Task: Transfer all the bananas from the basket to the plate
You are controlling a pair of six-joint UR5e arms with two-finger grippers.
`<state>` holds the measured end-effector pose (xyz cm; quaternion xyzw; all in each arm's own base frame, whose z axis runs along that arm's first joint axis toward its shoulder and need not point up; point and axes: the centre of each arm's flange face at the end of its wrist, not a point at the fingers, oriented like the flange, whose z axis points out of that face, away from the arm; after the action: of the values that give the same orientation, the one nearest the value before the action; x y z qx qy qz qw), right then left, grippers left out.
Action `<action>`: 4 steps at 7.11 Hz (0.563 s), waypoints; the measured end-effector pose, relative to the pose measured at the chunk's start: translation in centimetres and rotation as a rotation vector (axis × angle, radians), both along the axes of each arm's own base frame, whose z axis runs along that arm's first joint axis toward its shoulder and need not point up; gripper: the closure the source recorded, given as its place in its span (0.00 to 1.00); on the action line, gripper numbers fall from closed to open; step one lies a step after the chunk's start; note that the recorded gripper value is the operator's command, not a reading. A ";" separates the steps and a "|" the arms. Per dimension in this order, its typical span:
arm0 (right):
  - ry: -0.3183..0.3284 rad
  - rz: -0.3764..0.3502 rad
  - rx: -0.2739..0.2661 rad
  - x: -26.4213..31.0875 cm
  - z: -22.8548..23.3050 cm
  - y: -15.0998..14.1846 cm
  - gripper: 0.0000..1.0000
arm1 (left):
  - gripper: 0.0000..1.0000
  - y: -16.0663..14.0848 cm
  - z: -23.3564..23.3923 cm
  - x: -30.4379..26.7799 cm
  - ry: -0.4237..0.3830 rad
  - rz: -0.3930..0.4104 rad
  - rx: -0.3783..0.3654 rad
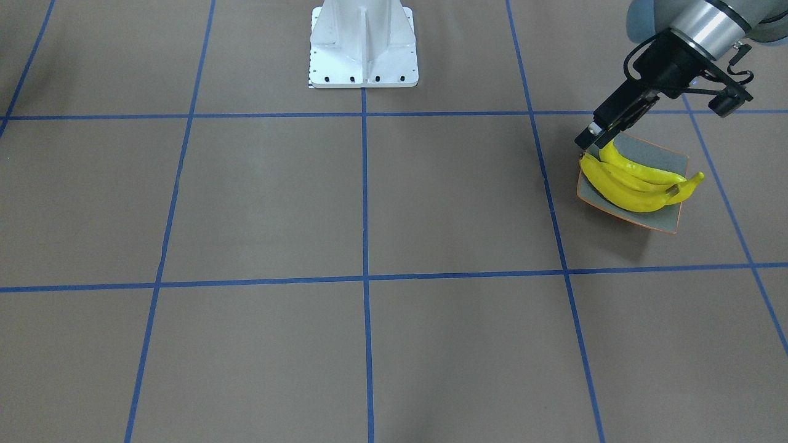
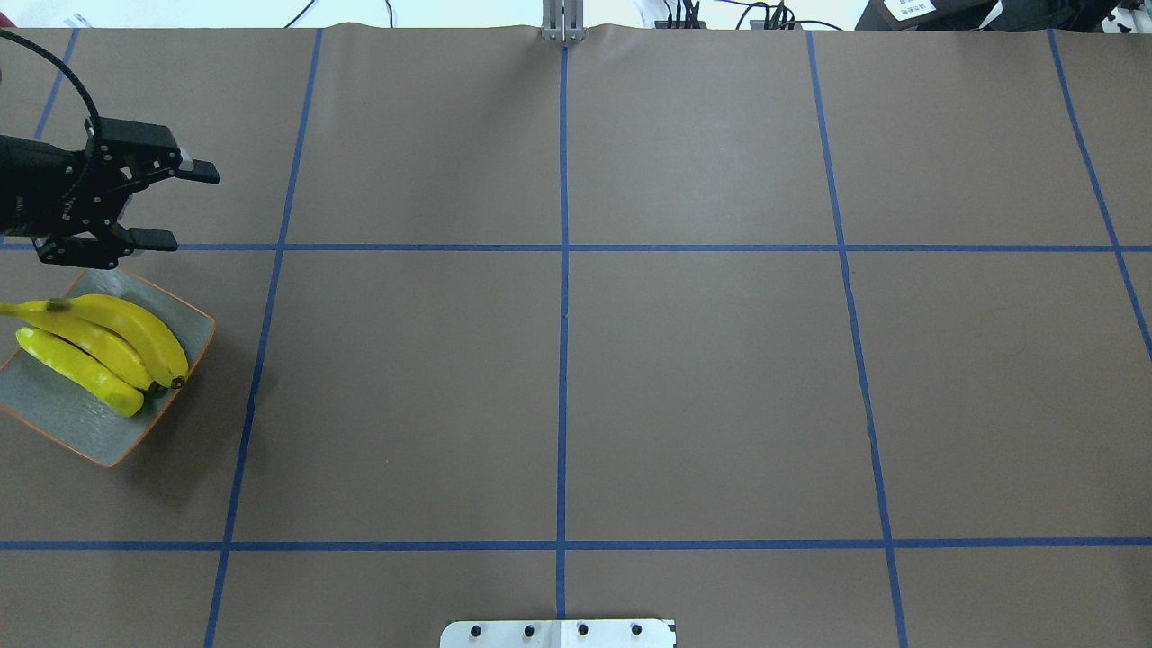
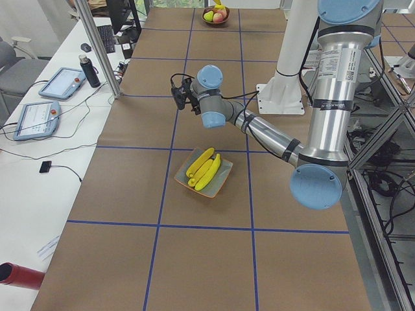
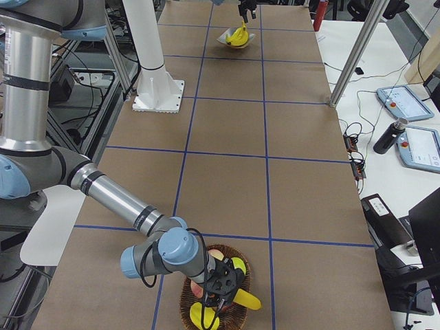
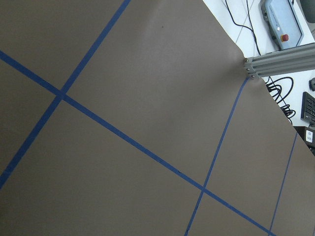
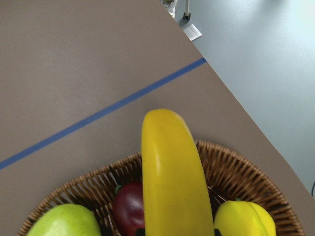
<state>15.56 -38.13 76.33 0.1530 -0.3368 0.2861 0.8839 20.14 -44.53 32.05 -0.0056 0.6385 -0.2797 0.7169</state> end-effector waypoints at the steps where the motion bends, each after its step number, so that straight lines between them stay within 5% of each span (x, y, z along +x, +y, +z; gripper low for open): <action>1: -0.011 -0.019 0.083 -0.2 -4.0 -1.9 1.00 | 0.00 0.0 -0.4 0.6 0.004 0.009 0.007; 4: -0.131 -0.215 0.379 -4.5 -18.8 -8.9 1.00 | 0.00 0.0 -2.4 2.4 0.027 0.040 0.037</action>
<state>11.05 -47.06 57.49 0.2607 -0.4557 0.1313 0.8409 22.53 -44.56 29.67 -0.0087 0.6531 -0.2533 0.7136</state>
